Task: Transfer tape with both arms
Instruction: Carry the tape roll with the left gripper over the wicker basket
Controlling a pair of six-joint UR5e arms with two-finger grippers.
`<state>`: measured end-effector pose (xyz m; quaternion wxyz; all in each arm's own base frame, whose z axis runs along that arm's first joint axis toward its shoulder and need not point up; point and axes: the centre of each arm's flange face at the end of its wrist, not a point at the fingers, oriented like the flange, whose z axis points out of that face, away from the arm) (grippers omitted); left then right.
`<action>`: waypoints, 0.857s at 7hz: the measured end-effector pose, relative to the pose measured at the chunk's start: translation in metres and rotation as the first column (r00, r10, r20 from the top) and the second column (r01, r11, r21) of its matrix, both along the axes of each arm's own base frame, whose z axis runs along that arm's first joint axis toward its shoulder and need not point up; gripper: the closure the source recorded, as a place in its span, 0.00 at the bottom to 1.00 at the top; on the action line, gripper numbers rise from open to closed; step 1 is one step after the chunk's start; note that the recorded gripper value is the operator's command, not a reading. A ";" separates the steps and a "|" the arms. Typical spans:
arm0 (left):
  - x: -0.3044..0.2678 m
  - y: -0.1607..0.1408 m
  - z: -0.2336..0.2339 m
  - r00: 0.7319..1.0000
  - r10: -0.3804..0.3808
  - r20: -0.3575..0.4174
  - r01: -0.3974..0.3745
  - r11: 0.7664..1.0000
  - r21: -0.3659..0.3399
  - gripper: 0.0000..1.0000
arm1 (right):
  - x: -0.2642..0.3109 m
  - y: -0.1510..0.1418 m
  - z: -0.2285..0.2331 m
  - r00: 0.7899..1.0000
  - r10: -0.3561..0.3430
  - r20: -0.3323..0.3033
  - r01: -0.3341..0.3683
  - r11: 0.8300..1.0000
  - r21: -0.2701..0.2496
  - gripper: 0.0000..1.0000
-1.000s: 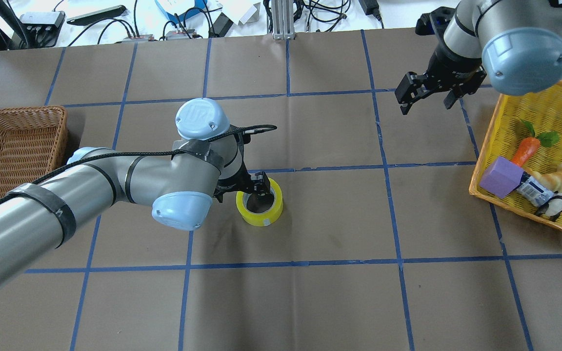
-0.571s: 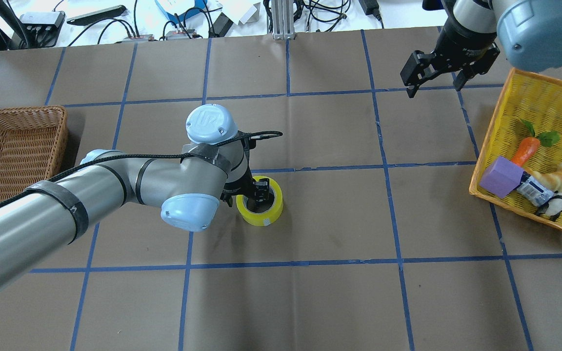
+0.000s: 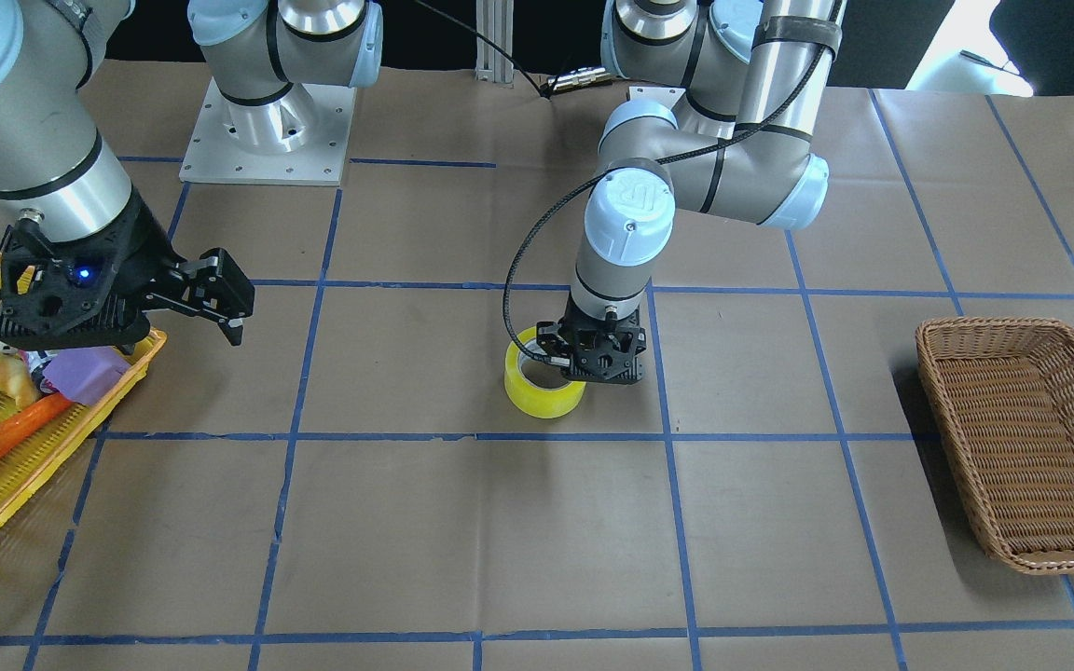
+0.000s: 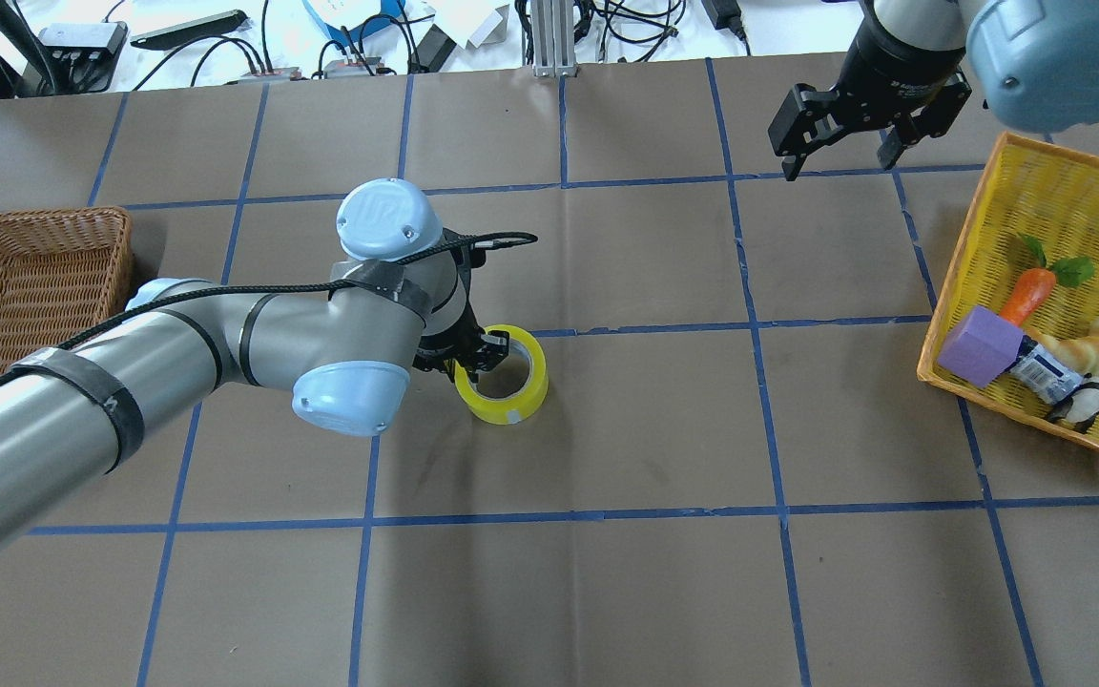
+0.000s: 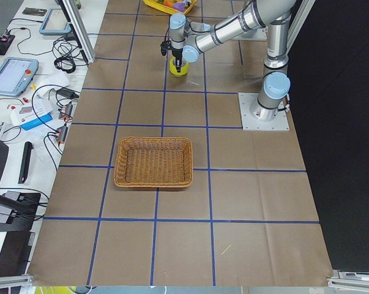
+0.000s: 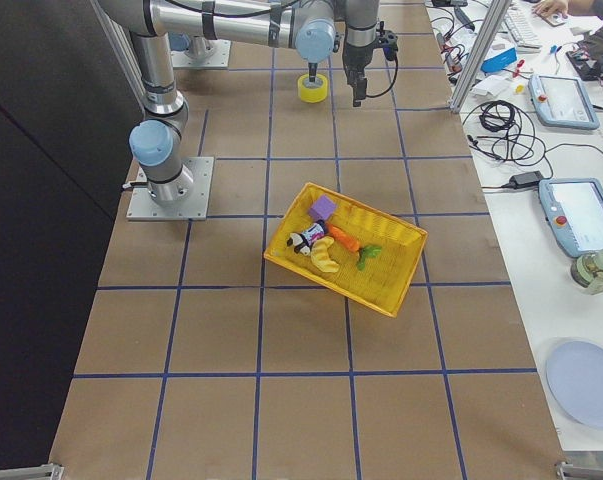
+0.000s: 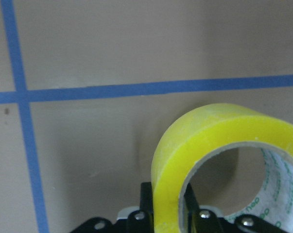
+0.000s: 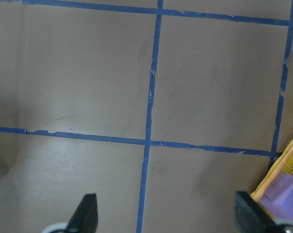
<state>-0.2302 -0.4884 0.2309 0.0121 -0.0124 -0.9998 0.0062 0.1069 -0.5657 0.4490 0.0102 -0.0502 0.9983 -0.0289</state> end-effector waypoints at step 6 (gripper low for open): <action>0.377 -0.045 0.155 0.982 -0.144 0.119 0.142 0.989 0.029 1.00 | 0.017 0.010 -0.004 0.996 -0.086 0.001 0.086 0.995 0.058 0.00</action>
